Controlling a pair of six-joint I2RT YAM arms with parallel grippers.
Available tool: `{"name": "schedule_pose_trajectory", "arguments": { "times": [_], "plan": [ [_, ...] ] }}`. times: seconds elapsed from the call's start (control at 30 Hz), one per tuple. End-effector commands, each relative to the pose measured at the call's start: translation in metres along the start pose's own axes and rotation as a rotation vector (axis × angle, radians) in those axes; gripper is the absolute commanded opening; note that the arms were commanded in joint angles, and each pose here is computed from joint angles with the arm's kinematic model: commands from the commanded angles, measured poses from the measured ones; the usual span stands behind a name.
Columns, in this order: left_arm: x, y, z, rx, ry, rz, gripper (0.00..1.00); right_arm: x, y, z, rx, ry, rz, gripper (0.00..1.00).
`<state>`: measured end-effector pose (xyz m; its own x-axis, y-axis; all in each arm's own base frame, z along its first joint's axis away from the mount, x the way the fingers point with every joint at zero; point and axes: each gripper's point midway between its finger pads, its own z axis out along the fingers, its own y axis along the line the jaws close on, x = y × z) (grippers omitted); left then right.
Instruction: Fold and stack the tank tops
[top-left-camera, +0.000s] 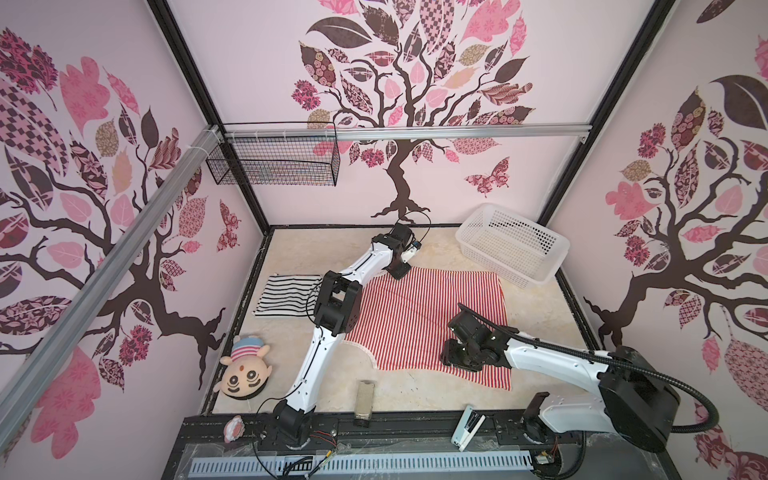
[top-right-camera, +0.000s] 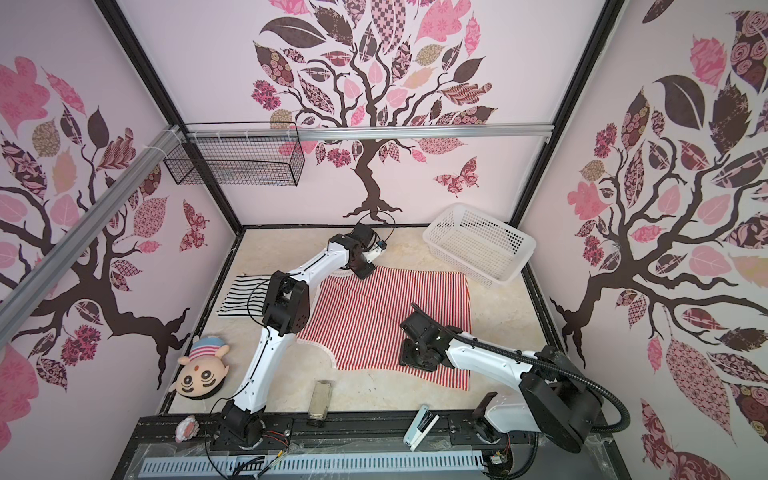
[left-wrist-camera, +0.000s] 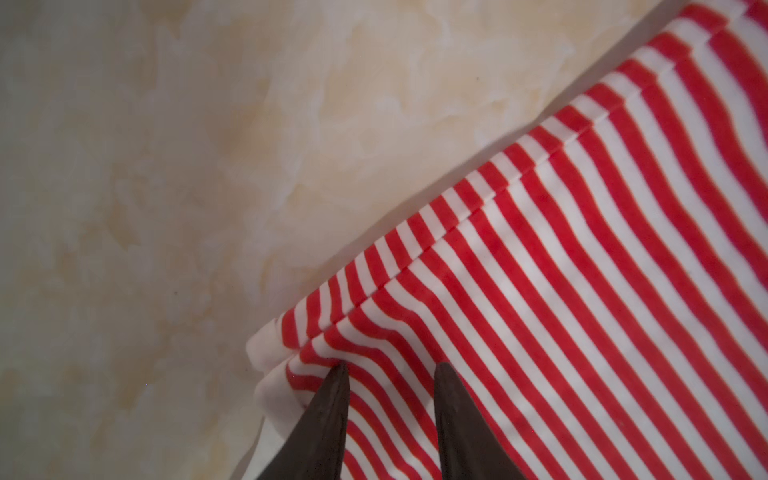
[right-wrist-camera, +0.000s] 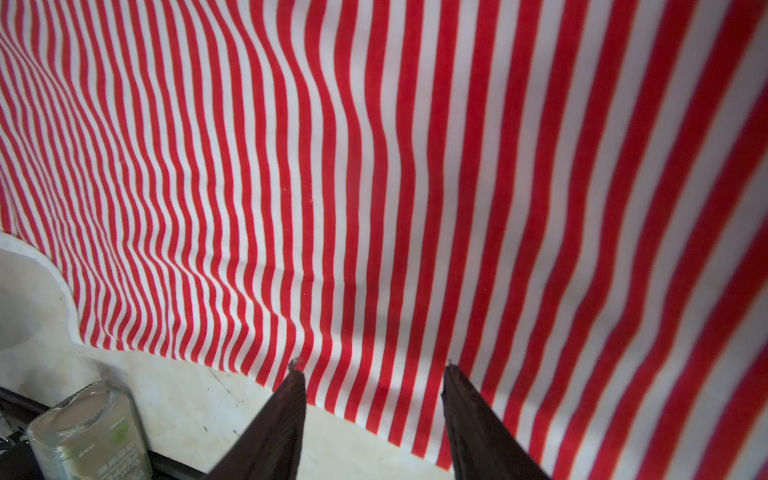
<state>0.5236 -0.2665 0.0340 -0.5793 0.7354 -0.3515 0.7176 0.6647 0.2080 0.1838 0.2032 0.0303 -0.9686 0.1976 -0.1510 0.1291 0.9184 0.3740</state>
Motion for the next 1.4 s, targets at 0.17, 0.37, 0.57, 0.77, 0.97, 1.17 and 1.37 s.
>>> {"name": "schedule_pose_trajectory", "arguments": {
  "times": [0.17, 0.37, 0.57, 0.77, 0.97, 1.17, 1.37],
  "plan": [
    [-0.008, 0.042, 0.022, -0.207, -0.003, -0.007, 0.4, -0.003, 0.019, 0.003, -0.001, -0.013, -0.007, 0.56],
    [-0.007, 0.066, 0.002, -0.24, -0.041, -0.09, 0.4, 0.0, 0.029, 0.008, 0.006, -0.002, -0.031, 0.56],
    [0.001, 0.068, -0.06, -0.163, -0.129, -0.154, 0.4, -0.011, 0.024, -0.004, 0.059, -0.055, -0.049, 0.57],
    [0.052, 0.035, -0.113, -0.073, -0.142, -0.126, 0.4, -0.017, 0.006, -0.019, 0.093, -0.097, -0.022, 0.59],
    [0.112, 0.006, -0.123, -0.019, -0.08, -0.075, 0.41, -0.029, -0.025, -0.027, 0.121, -0.115, 0.046, 0.59],
    [0.154, -0.022, -0.106, 0.053, 0.013, -0.08, 0.4, -0.059, -0.057, -0.045, 0.13, -0.21, 0.127, 0.6],
    [0.177, -0.039, -0.09, 0.099, 0.055, -0.1, 0.4, -0.078, -0.084, -0.044, 0.191, -0.214, 0.167, 0.59]
  ]
}}
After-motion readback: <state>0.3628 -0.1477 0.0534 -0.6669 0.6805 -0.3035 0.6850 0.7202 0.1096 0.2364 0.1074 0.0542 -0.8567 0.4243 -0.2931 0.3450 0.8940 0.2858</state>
